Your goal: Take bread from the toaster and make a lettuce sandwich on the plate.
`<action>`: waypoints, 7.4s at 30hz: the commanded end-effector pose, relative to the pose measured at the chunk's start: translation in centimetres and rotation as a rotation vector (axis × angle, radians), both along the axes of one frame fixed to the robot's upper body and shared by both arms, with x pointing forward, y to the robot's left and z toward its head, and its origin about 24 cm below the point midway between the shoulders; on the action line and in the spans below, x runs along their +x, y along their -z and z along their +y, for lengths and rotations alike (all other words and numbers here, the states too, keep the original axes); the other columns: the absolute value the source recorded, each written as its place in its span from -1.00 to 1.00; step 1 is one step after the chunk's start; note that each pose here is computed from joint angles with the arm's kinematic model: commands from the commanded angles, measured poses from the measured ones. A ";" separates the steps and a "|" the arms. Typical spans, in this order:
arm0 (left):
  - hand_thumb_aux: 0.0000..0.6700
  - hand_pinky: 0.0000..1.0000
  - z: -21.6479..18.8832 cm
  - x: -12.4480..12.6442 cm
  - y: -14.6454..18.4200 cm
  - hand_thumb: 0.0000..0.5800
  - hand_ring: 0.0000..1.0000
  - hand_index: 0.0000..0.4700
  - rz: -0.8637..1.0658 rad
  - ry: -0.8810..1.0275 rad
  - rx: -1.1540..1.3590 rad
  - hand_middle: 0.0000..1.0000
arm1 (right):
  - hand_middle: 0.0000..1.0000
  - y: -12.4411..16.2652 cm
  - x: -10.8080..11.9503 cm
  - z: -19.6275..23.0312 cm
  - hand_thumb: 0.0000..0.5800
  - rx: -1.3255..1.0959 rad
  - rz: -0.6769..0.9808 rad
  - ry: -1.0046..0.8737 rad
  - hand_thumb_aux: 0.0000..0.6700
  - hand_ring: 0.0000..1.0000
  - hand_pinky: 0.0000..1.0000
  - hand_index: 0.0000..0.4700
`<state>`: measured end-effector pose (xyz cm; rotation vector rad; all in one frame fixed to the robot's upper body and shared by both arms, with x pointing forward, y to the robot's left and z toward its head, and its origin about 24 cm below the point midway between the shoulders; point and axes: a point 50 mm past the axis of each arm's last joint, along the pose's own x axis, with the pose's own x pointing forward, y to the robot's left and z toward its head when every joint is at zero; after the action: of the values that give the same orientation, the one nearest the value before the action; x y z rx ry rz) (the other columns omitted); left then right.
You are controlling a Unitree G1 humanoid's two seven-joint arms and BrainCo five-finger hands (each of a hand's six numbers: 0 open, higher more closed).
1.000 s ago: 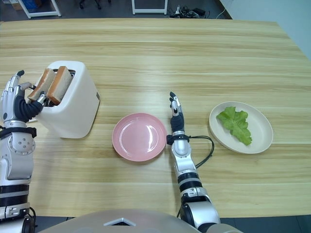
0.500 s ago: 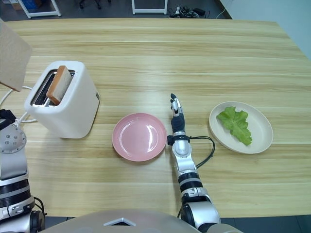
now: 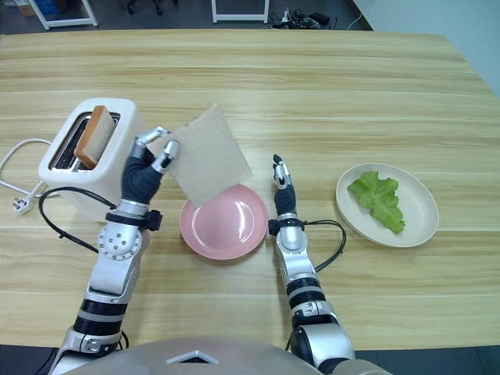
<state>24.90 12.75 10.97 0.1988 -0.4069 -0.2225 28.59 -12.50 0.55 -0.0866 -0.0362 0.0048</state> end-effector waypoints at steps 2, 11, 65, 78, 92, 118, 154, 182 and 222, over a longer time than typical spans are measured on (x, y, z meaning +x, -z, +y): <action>1.00 1.00 -0.2 0.2 4.2 1.00 1.00 1.00 0.209 0.081 0.219 1.00 | -1.00 -0.1 0.0 -0.7 -1.00 -0.012 0.005 0.014 -1.00 -1.00 -1.00 -1.00; 1.00 1.00 -0.1 0.4 6.7 1.00 1.00 1.00 0.319 0.126 0.412 1.00 | -1.00 -0.6 -0.1 -0.9 -1.00 -0.016 -0.013 0.016 -1.00 -1.00 -1.00 -1.00; -1.00 -1.00 0.1 -1.0 3.3 -1.00 -1.00 -1.00 0.183 -0.037 0.128 -1.00 | -1.00 -4.8 -2.4 -22.8 1.00 -1.705 0.094 0.275 1.00 -1.00 -1.00 1.00; -1.00 -1.00 0.1 0.2 4.3 -1.00 -1.00 -1.00 0.213 -0.082 0.014 -1.00 | -1.00 -11.6 -0.6 -3.7 1.00 -1.353 -0.615 0.051 1.00 -1.00 -1.00 1.00; -1.00 -1.00 -0.6 0.4 5.2 -1.00 -1.00 -1.00 0.240 -0.071 0.020 -1.00 | -1.00 -2.4 -4.5 1.2 1.00 -1.358 -0.493 -0.398 1.00 -1.00 -1.00 1.00; -1.00 -1.00 -1.2 0.5 6.0 -1.00 -1.00 -1.00 0.271 -0.054 0.042 -1.00 | -1.00 -2.7 -7.9 1.9 -1.00 -1.207 -0.499 -0.534 -1.00 -1.00 -1.00 -1.00; 1.00 1.00 11.2 -0.1 -3.2 1.00 1.00 1.00 -0.274 -0.986 0.815 1.00 | -1.00 -7.7 -3.4 -6.7 -1.00 -0.321 -0.278 0.043 -1.00 -1.00 -1.00 -1.00; 1.00 1.00 -0.4 2.8 5.3 1.00 1.00 1.00 0.238 0.250 0.025 1.00 | -1.00 -5.7 -3.1 -6.7 -1.00 -0.312 -0.193 0.054 -1.00 -1.00 -1.00 -1.00; 1.00 1.00 -0.3 2.0 9.8 1.00 1.00 1.00 0.320 0.365 0.467 1.00 | -1.00 6.4 -11.2 0.7 -1.00 -1.568 -0.075 -1.003 -1.00 -1.00 -1.00 -1.00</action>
<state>29.00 14.56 2.43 0.4616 -0.0537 -0.5525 22.58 -9.19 1.48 -1.4985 -0.6780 0.5718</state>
